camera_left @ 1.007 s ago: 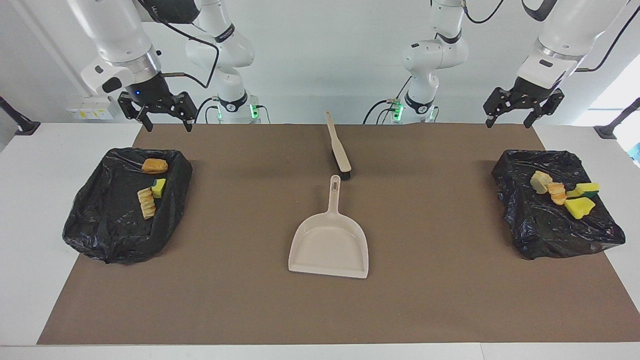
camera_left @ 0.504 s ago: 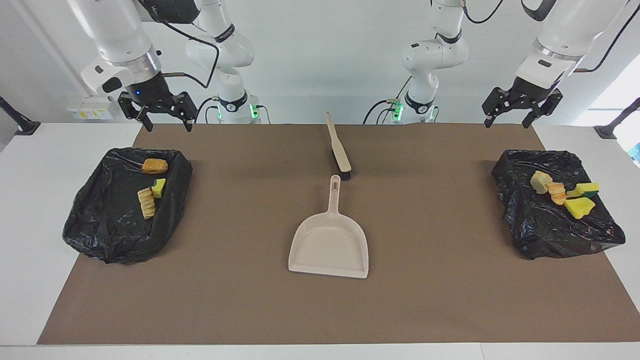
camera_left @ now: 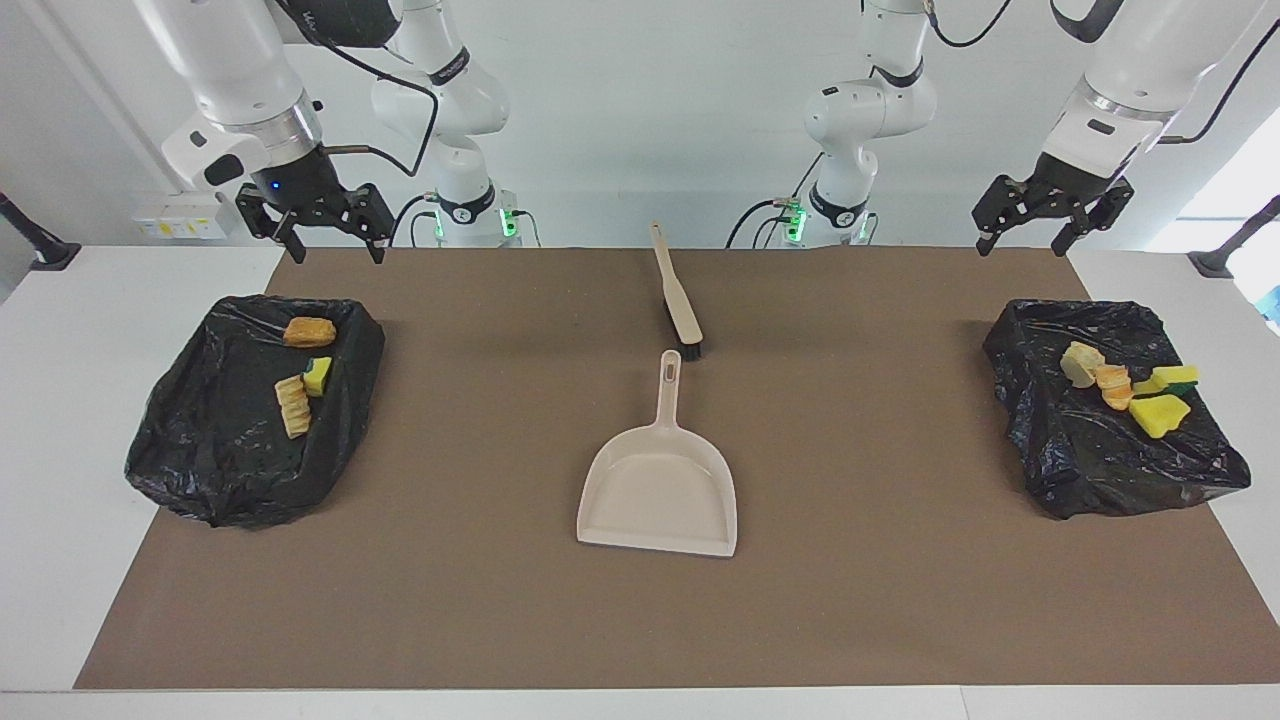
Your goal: Sweep and dump trash in bin
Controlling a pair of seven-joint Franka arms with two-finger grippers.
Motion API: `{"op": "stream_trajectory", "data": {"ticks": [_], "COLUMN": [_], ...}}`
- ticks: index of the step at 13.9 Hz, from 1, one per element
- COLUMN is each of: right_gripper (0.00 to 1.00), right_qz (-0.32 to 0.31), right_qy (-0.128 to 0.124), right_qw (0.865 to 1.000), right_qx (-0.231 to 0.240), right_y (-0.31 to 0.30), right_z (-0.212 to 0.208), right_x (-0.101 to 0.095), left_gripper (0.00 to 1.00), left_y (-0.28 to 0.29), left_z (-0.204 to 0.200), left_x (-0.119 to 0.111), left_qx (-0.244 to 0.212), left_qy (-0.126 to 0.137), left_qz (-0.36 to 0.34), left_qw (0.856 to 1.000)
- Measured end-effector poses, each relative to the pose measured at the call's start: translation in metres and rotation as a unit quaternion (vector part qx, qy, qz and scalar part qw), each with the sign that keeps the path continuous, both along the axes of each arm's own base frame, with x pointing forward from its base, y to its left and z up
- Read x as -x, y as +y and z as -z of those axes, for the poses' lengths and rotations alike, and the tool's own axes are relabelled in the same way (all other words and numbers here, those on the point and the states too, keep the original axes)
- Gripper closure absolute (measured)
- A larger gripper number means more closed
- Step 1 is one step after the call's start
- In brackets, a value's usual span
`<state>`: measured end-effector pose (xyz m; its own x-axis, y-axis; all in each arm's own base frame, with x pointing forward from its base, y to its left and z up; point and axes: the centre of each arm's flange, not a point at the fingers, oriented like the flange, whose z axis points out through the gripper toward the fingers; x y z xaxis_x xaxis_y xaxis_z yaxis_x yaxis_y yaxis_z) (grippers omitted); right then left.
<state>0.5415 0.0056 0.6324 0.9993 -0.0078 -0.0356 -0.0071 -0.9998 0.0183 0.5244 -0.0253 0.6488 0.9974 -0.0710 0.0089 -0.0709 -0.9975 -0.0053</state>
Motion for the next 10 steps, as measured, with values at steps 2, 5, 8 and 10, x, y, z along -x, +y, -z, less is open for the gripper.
{"op": "stream_trajectory", "data": {"ticks": [2, 5, 8, 10], "right_gripper": [0.0, 0.0, 0.0, 0.0], "right_qz": [0.0, 0.0, 0.0, 0.0], "right_qy": [0.0, 0.0, 0.0, 0.0], "right_qw": [1.0, 1.0, 1.0, 1.0], "right_qx": [0.0, 0.0, 0.0, 0.0], "right_y": [0.0, 0.0, 0.0, 0.0], "right_z": [0.0, 0.0, 0.0, 0.0], "right_x": [0.0, 0.0, 0.0, 0.0], "left_gripper": [0.0, 0.0, 0.0, 0.0], "left_y": [0.0, 0.001, 0.012, 0.024], "left_z": [0.0, 0.0, -0.001, -0.001], "left_x": [0.0, -0.001, -0.002, -0.002], "left_qx": [0.0, 0.0, 0.0, 0.0], "left_qy": [0.0, -0.002, -0.007, -0.007], "left_qz": [0.0, -0.001, -0.012, -0.022], "left_qw": [1.0, 1.0, 1.0, 1.0]}}
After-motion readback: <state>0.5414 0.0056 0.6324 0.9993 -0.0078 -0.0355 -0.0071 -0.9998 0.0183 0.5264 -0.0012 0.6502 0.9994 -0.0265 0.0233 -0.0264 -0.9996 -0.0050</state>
